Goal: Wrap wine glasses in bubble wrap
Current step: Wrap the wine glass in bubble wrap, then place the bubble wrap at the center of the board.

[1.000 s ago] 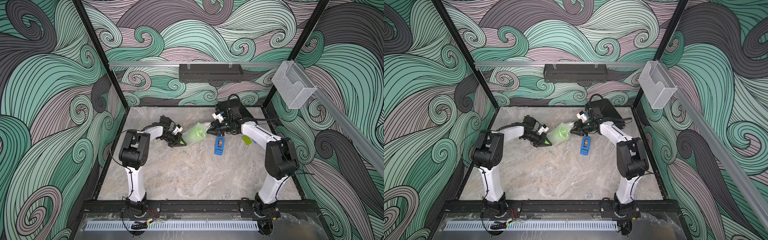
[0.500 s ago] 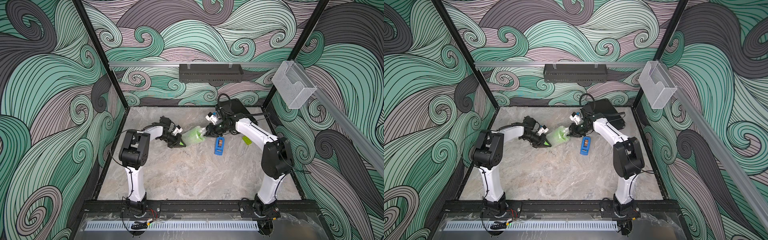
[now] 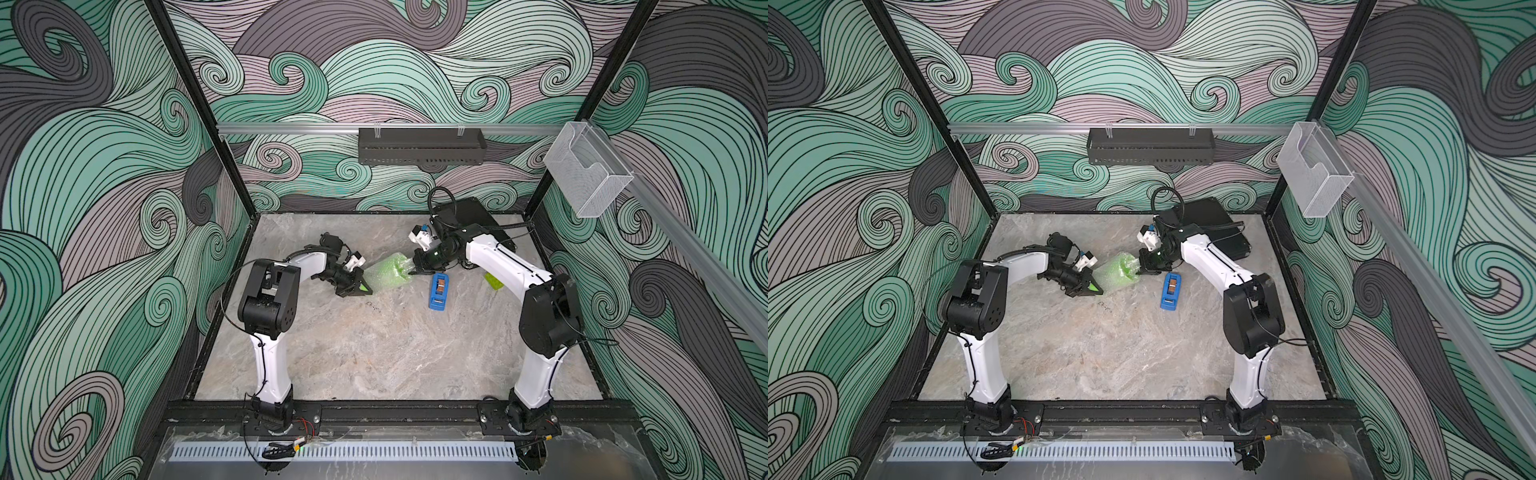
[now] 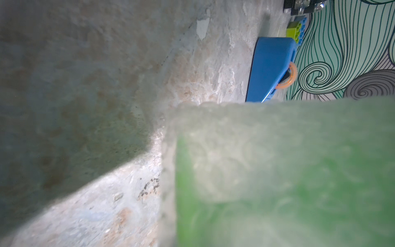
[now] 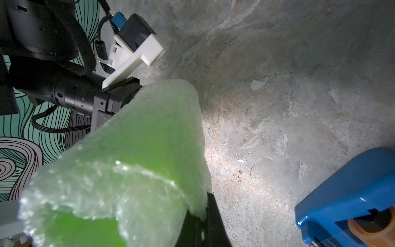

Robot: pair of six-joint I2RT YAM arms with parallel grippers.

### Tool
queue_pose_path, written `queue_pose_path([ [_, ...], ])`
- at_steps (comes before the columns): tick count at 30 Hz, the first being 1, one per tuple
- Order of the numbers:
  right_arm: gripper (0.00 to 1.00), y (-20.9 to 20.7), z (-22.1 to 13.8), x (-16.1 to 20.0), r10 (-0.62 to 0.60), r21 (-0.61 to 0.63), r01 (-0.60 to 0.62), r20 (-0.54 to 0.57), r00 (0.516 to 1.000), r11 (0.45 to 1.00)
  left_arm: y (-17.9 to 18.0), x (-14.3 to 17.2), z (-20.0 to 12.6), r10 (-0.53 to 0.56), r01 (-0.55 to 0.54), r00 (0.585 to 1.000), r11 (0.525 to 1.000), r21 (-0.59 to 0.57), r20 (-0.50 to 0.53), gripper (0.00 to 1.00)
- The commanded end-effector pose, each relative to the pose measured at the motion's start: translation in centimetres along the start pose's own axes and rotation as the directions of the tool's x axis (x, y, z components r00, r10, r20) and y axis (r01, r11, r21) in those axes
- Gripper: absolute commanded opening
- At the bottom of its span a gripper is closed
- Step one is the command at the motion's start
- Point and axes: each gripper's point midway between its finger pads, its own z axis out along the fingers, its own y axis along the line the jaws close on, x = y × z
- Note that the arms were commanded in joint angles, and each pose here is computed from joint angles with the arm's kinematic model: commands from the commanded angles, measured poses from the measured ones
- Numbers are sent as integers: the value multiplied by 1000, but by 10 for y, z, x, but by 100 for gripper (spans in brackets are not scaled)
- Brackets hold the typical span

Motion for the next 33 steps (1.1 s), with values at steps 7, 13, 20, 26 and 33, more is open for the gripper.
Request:
queue_pose_path([
  [7,0,13,-37,-5,-95,105,96,-18,995,990,-67,-2,-30,139,-150,985,984,101,105,67],
  [13,0,-22,-95,-25,-67,328,60,10,998,943,-69,11,-46,219,-226,964,974,26,150,89],
  [20,0,-75,-160,-47,-33,588,14,21,999,809,-42,4,-60,226,-207,957,971,-117,182,93],
  [26,0,-124,-166,-47,56,666,-53,18,998,744,-28,0,-63,240,-207,954,960,-187,181,93],
  [33,0,-158,-142,-50,118,685,-68,-27,993,726,-19,1,-64,253,-208,949,951,-230,188,93],
])
